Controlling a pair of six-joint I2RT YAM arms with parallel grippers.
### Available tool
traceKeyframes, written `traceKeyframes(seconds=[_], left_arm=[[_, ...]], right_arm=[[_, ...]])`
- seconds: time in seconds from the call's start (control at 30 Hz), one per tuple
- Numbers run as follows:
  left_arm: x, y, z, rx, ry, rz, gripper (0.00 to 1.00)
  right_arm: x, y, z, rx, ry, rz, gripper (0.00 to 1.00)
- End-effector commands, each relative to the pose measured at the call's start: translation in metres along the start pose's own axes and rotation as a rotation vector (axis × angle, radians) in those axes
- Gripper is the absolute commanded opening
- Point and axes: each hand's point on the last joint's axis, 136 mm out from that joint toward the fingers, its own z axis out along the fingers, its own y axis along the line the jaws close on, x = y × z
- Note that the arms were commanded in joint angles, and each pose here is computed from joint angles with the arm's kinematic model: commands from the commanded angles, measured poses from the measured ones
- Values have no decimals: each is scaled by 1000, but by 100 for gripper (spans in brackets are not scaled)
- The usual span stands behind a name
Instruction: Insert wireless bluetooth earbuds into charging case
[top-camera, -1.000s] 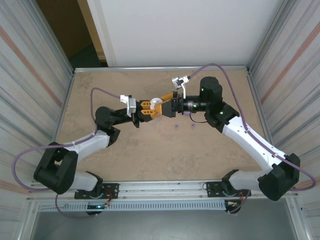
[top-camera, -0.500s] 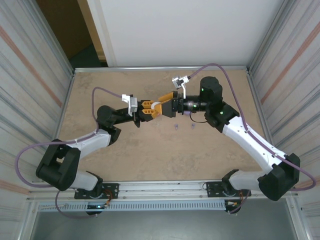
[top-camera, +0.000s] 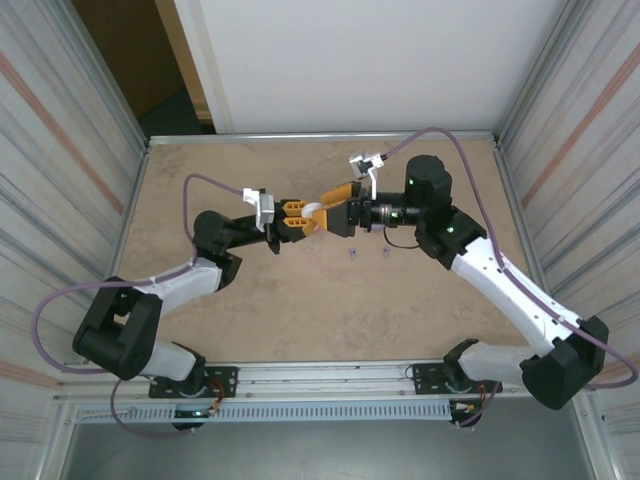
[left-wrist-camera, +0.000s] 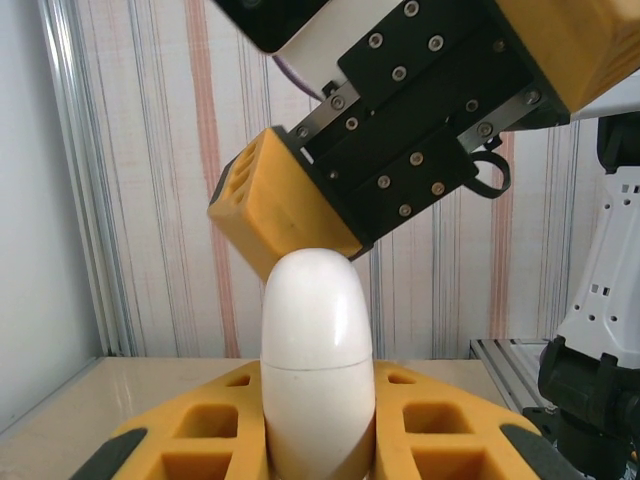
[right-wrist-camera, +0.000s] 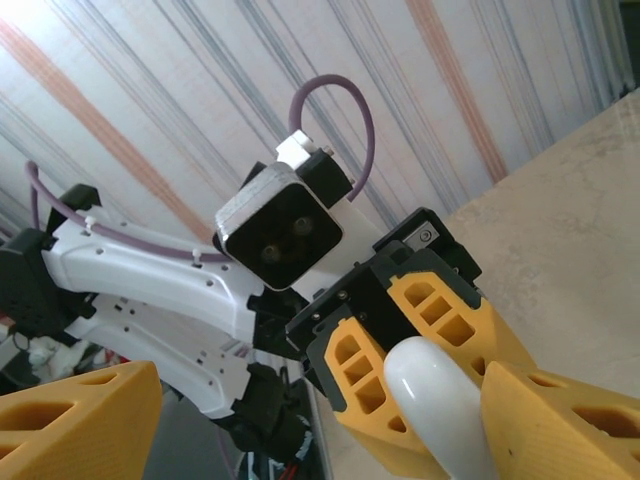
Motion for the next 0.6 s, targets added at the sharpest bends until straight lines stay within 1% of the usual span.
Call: traceKeyframes(seconds=[0.0,0.2,0.23,0.37,0.57], left_arm=[[-20,0,-3,-20,-40,60,0],[-28,-4,-7,-36,-47,80,0],[-28,-4,-7,-41,-49,80,0],[-33,-3,-9,-64,-62,88,0],[-37,2,-9,-97,-48,63,0]], right_arm=[[-19,8,-20,81,-75,-86,82],[-29,-19,-57,317,-222,-121,82],[-32,-14,-66,340,-252,-139,82],[-38,-27,-90,485,-338,-155,82],[-44,-38,-101,545,-432,-155,83]])
